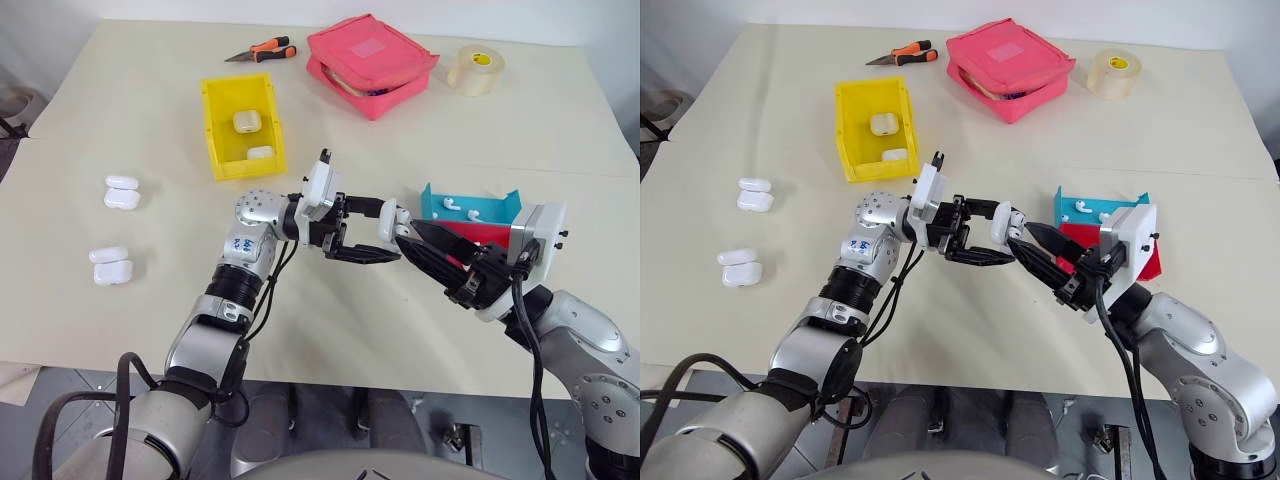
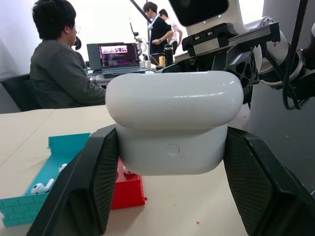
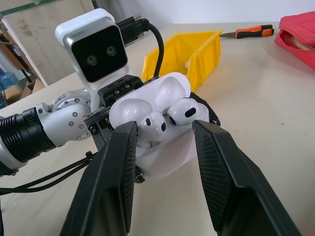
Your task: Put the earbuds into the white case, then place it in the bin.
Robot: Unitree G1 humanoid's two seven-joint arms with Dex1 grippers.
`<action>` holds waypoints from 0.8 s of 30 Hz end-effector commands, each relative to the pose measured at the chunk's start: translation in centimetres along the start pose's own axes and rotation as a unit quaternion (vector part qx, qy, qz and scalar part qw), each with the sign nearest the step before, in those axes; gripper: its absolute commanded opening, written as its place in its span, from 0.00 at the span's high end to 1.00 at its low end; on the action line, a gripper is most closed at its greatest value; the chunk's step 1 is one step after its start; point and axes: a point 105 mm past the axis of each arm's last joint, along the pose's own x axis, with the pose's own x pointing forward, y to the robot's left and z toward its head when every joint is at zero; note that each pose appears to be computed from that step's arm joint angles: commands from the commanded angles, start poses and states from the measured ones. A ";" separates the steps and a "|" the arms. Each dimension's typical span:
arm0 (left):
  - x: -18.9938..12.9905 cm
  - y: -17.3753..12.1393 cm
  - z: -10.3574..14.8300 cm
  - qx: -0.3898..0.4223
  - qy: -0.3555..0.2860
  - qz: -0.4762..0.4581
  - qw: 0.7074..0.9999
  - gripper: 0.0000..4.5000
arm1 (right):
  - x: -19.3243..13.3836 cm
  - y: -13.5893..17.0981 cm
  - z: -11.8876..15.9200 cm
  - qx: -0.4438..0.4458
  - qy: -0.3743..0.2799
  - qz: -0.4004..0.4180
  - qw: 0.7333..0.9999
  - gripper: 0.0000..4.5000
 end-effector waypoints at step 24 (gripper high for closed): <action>0.1 1.0 1.7 0.034 -0.039 0.014 0.999 0.38 | -0.1 1.2 0.9 -0.037 0.040 0.018 0.998 0.59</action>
